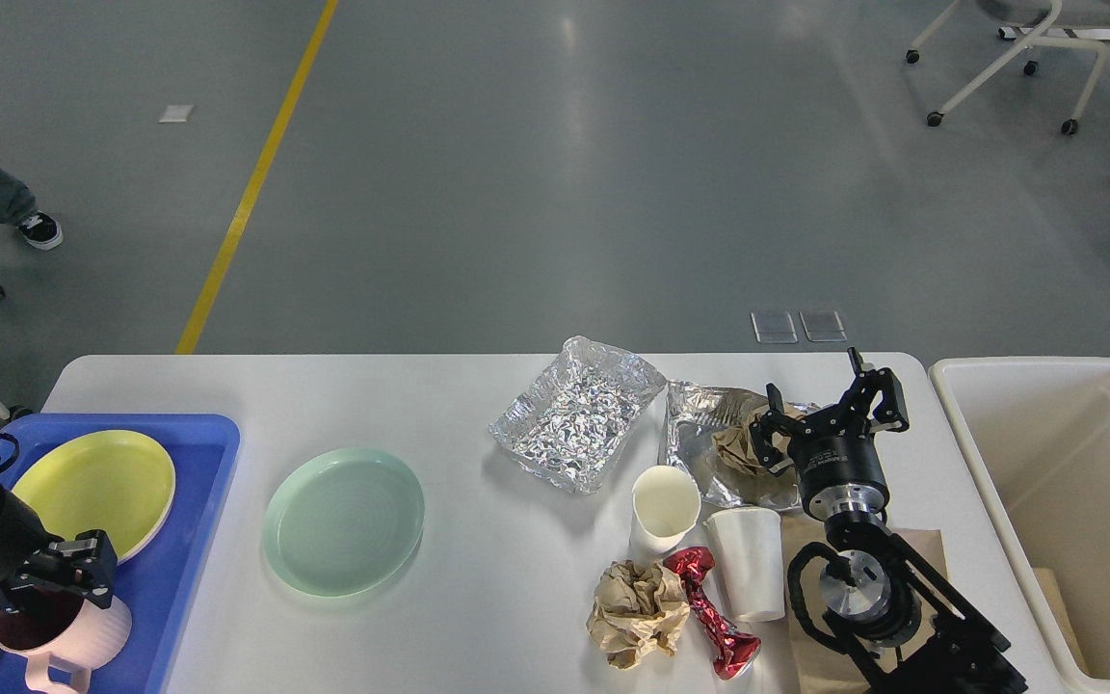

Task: Tidy desktop
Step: 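Set the cup down on the blue tray beside the yellow plate, then raise the left gripper and move it toward the pale green plate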

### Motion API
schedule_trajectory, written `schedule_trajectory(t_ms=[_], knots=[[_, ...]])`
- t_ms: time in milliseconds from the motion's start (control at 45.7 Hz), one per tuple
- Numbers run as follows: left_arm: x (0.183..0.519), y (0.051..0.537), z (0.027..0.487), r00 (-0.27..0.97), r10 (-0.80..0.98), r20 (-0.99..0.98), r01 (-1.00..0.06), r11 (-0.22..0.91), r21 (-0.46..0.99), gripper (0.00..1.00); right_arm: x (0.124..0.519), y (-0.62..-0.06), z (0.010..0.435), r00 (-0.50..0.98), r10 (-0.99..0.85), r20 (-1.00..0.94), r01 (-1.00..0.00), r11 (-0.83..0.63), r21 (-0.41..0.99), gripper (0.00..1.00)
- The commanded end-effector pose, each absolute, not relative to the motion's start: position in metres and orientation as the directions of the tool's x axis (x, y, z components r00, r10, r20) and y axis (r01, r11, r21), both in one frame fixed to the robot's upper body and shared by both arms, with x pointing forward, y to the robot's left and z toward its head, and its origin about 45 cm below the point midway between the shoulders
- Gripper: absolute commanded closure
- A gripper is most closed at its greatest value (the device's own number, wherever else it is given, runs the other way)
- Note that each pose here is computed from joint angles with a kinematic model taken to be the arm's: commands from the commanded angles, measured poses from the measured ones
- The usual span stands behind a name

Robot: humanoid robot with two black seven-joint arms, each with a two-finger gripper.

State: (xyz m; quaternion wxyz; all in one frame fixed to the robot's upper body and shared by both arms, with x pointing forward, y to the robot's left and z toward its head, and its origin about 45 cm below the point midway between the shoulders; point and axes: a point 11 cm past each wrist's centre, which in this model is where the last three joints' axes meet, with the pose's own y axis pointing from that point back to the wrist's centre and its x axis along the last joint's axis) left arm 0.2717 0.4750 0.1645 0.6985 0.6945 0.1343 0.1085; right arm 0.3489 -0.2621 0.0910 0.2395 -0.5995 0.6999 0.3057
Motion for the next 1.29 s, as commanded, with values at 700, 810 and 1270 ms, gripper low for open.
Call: schedule_trajectory(t_ms=[700, 810, 1270], knots=[[0.311, 0.450, 0.270, 0.947, 0.314, -0.068, 0.091, -0.058, 0.994, 0.04, 0.349, -0.262, 0.091, -0.166, -0.693, -0.702, -0.986, 0.095, 0.139, 0.00], [0.322, 0.432, 0.311, 0.952, 0.304, -0.039, 0.058, -0.053, 0.997, 0.04, 0.349, -0.262, 0.091, -0.166, -0.692, -0.702, -0.986, 0.094, 0.141, 0.00], [0.332, 0.308, 0.427, 0.977, 0.182, 0.113, -0.117, 0.011, 0.993, 0.04, 0.349, -0.262, 0.091, -0.166, -0.693, -0.702, -0.986, 0.094, 0.140, 0.00]])
